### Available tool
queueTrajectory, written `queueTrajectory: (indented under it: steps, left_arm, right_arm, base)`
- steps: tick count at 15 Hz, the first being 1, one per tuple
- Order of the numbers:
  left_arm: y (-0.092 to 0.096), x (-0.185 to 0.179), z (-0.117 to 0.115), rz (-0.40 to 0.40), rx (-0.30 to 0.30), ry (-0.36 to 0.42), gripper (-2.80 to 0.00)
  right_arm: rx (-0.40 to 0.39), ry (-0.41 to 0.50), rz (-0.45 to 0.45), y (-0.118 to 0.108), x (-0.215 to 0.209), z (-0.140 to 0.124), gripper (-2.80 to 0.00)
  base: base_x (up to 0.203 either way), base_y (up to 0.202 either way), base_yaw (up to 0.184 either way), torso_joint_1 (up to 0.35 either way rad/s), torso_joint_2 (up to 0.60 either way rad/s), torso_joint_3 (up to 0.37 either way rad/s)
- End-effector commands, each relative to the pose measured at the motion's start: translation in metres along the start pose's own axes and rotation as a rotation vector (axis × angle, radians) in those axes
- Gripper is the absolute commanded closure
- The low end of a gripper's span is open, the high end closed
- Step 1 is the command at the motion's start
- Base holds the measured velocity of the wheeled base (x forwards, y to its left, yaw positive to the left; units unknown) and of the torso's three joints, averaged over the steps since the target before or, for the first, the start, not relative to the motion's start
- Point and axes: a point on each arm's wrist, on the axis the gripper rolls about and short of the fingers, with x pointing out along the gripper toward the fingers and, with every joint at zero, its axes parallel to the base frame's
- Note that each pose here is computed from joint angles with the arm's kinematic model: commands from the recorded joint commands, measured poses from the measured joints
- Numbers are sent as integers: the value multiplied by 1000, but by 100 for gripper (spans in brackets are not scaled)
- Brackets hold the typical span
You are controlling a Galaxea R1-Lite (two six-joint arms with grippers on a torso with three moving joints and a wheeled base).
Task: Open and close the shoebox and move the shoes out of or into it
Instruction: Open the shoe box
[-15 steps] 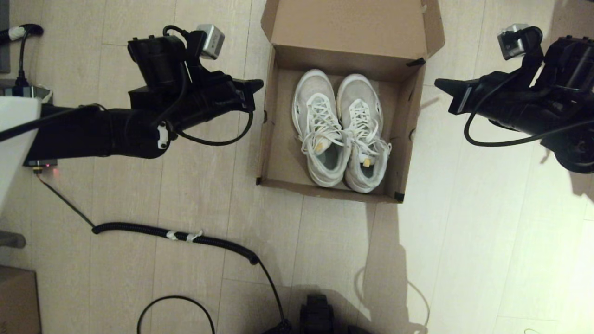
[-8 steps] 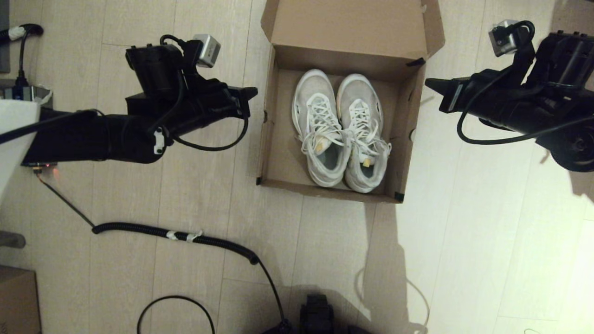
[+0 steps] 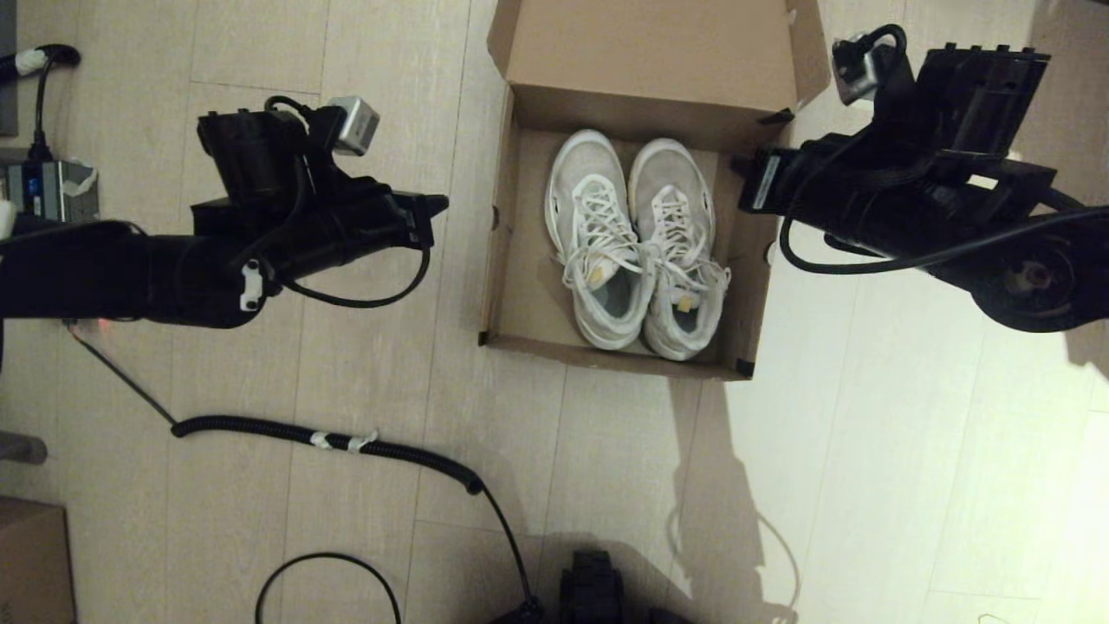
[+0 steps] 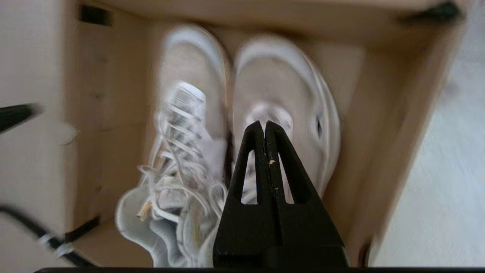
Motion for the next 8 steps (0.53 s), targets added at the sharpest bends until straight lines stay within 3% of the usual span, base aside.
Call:
queueTrajectory:
  steps: [1, 3, 8]
  left_arm:
    - [-2, -15, 5, 16, 0, 3, 0]
    - [-2, -24, 2, 31, -5, 23, 0]
    - [-5, -32, -2, 33, -7, 44, 0]
  right_arm:
    - [2, 47, -68, 19, -3, -8, 0]
    - [2, 128, -72, 30, -16, -19, 0]
    - [-2, 154, -48, 57, -16, -30, 0]
  base:
    - [0, 0, 0, 0, 0, 0]
    - [0, 0, 0, 0, 0, 0]
    - [0, 0, 0, 0, 0, 0]
